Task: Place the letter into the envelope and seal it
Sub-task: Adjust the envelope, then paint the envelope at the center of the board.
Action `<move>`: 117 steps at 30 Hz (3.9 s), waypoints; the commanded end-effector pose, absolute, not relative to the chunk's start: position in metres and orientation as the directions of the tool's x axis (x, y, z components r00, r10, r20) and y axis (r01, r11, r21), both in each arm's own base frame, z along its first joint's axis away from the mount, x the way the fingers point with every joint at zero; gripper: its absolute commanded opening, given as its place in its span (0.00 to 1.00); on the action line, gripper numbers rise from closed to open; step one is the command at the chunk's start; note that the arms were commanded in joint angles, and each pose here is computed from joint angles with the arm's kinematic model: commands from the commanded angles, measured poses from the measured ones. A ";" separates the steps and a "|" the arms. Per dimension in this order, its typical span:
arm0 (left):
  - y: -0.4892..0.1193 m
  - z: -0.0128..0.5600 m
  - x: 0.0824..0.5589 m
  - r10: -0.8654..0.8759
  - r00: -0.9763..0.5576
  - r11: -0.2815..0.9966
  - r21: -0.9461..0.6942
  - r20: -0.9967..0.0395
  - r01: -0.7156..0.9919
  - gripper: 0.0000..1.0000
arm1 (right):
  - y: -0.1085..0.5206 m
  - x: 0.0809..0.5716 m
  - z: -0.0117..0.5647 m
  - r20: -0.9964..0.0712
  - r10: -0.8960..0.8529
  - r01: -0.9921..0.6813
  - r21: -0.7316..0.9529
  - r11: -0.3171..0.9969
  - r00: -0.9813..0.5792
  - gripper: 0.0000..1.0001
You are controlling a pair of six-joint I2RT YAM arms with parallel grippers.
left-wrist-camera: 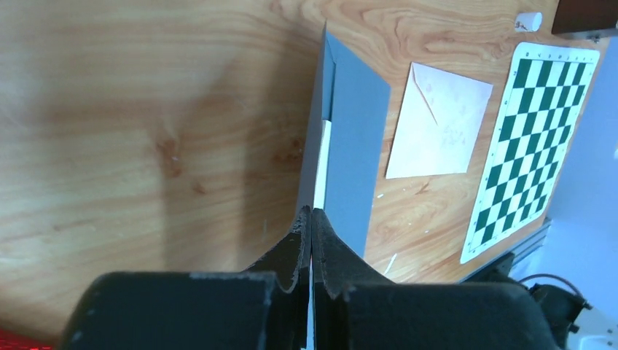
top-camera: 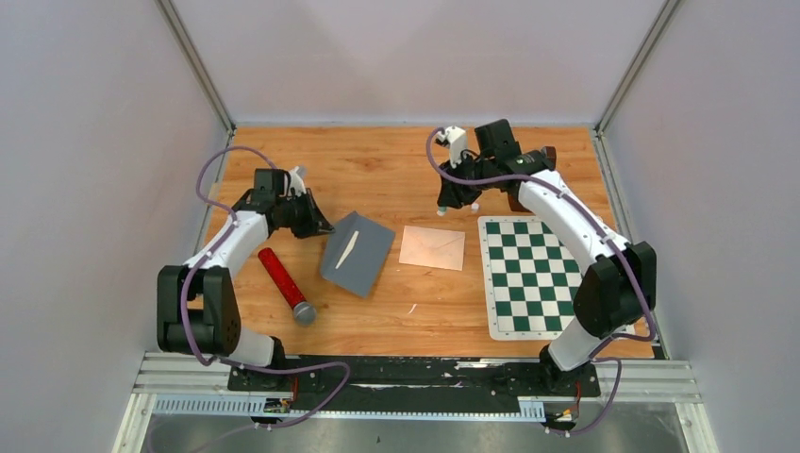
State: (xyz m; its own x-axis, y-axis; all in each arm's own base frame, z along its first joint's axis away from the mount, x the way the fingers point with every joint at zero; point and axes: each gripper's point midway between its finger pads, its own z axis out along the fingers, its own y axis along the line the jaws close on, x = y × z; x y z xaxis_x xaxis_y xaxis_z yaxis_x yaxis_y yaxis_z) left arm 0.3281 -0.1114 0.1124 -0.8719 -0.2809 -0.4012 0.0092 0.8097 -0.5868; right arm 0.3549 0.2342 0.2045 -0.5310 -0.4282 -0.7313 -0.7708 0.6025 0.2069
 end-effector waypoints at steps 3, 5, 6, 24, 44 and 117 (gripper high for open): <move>-0.115 0.114 0.323 -0.550 -0.751 0.723 -0.658 -0.365 -0.211 0.00 | 0.278 0.327 0.212 -0.804 -0.534 -0.877 -0.033 0.480 -0.262 0.00; -0.109 0.108 0.317 -0.613 -0.698 0.693 -0.676 -0.369 -0.251 0.00 | 0.295 0.322 0.205 -0.807 -0.548 -0.898 -0.052 0.438 -0.221 0.00; -0.108 0.113 0.320 -0.646 -0.660 0.671 -0.698 -0.384 -0.251 0.00 | 0.302 0.324 0.202 -0.814 -0.539 -0.901 -0.044 0.431 -0.218 0.00; -0.095 0.077 0.299 -0.636 -0.654 0.714 -0.633 -0.410 -0.297 0.24 | 0.420 0.296 0.155 -0.816 -0.541 -0.978 0.155 0.137 -0.205 0.00; -0.093 0.073 0.299 -0.509 -0.683 0.802 -0.577 -0.525 -0.154 0.21 | 0.455 0.290 0.128 -0.792 -0.580 -0.981 0.153 0.116 -0.192 0.00; -0.115 0.160 0.309 -0.538 -0.632 0.680 -0.730 -0.558 0.066 0.21 | 0.433 0.263 0.050 -0.692 -0.718 -0.996 0.009 0.094 -0.074 0.00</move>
State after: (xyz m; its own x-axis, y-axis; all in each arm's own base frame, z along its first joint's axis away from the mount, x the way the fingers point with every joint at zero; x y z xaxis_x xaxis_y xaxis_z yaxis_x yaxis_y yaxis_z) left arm 0.2991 -0.0766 0.1067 -0.6222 -0.5464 -0.5606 -0.1649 0.7915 -0.5884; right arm 0.2773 0.4421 0.0585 -0.0436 -0.6814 -0.7306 -0.9945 0.0994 -0.0334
